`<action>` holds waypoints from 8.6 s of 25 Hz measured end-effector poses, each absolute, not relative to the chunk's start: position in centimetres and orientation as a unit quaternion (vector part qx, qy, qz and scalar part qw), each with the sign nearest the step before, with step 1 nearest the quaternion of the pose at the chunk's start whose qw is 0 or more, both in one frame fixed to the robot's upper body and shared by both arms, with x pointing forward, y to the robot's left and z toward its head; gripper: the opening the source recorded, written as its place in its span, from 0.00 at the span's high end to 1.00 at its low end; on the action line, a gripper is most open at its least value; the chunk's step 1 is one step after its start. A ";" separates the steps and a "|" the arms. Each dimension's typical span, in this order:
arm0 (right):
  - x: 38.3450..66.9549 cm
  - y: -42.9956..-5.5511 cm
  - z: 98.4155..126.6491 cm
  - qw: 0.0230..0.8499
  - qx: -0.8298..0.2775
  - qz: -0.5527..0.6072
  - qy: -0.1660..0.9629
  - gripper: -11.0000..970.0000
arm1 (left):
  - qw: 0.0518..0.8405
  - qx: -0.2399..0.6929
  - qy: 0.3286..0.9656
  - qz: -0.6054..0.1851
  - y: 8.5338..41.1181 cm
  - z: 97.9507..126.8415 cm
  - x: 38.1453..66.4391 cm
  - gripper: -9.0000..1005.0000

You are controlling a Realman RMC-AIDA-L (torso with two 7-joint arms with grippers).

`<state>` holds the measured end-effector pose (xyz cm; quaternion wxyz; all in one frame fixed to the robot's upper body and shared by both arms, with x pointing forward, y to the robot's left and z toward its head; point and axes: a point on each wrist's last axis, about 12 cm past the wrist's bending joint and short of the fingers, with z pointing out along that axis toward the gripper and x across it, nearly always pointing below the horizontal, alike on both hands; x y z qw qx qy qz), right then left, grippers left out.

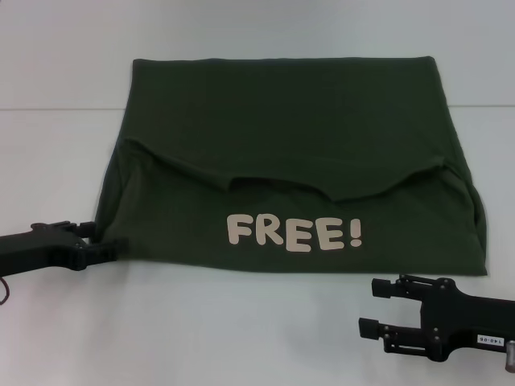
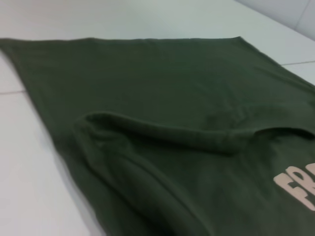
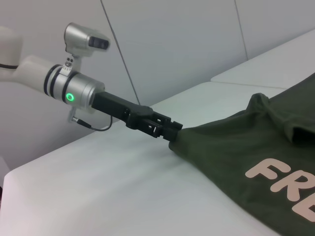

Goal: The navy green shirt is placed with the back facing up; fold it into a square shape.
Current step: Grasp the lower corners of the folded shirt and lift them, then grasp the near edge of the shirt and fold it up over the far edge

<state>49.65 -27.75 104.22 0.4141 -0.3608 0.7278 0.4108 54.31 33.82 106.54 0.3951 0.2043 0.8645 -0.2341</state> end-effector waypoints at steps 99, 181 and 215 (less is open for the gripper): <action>60.8 -31.1 110.8 0.150 -0.046 0.233 0.960 0.32 | 0.391 0.204 0.863 -0.246 33.2 106.6 55.3 0.96; 51.6 -33.4 109.5 0.013 -0.197 0.382 0.903 0.96 | 0.110 0.150 0.859 -0.478 34.7 109.5 47.5 0.96; 61.2 -32.4 109.5 0.437 0.072 0.375 0.814 0.96 | 0.447 -0.082 0.802 -0.387 31.5 107.8 59.5 0.96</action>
